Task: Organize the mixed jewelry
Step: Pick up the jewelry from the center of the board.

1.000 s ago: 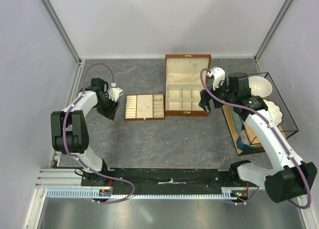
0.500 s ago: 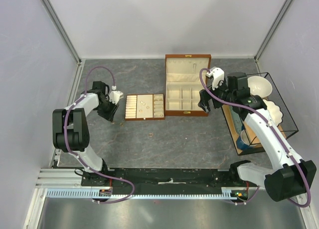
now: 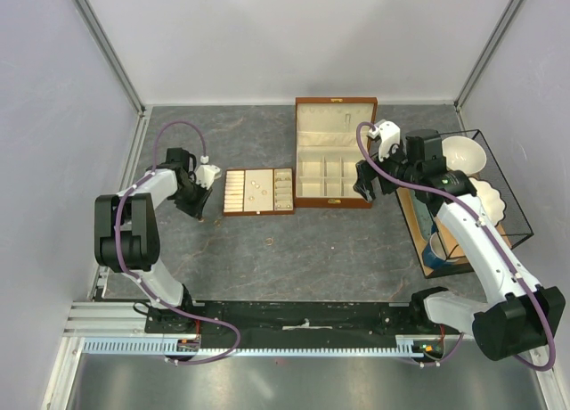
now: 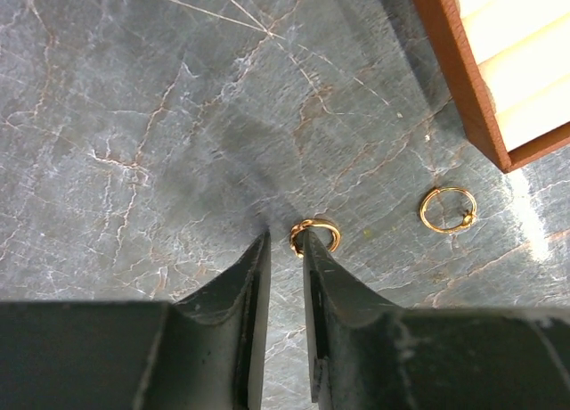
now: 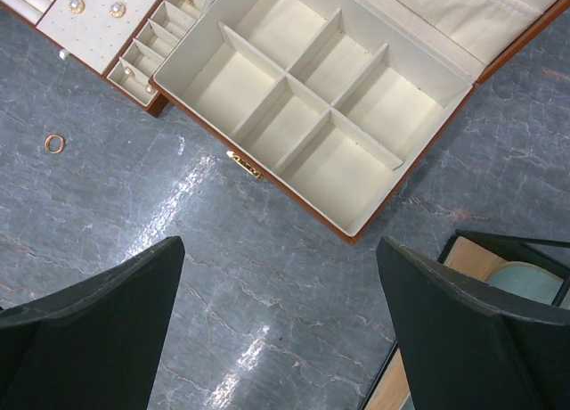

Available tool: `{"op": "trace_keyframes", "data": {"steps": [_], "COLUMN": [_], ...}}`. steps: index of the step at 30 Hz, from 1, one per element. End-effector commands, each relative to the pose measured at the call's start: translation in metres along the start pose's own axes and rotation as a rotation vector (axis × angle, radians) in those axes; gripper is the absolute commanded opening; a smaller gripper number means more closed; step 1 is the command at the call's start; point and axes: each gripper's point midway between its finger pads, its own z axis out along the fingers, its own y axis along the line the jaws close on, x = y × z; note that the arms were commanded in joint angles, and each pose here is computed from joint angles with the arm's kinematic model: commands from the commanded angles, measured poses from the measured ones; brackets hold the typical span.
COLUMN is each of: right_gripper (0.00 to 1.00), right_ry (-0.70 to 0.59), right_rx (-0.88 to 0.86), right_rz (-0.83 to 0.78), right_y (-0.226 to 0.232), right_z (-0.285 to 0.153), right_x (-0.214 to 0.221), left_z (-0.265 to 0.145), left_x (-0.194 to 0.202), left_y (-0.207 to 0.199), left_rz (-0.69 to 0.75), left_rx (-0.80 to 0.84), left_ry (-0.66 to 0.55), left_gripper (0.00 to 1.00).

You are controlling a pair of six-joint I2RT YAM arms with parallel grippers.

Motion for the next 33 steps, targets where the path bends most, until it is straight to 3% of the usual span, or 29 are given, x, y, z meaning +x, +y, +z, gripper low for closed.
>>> {"op": "trace_keyframes", "data": {"steps": [1,10,19,30,33], "right_gripper": [0.98,0.98,0.98,0.98,0.98], "right_ry": [-0.037,-0.029,-0.027,-0.03,-0.057], "right_rx": [-0.01,-0.008,-0.025,-0.106,-0.137], "right_rz": [-0.007,-0.012,-0.022,-0.055,-0.056], "right_y": [0.004,0.004,0.008,0.036,0.05], "right_z": [-0.002,-0.003,0.007,0.025,0.033], "right_x": [-0.01,-0.009,-0.017,-0.036,-0.049], "left_z": [0.011,0.022,-0.004,-0.07,-0.096], "left_x": [-0.001,0.001,-0.015,-0.045,-0.069], "left_y": [0.006,-0.001,0.0,-0.014,-0.023], "left_rz": [0.03,0.028,-0.014,-0.05,-0.069], "left_rx": [-0.012,0.029,-0.008,-0.013,0.018], "left_ry": [-0.012,-0.005,-0.086,-0.263,-0.354], "left_gripper": [0.23,0.02,0.02,0.02,0.01]}}
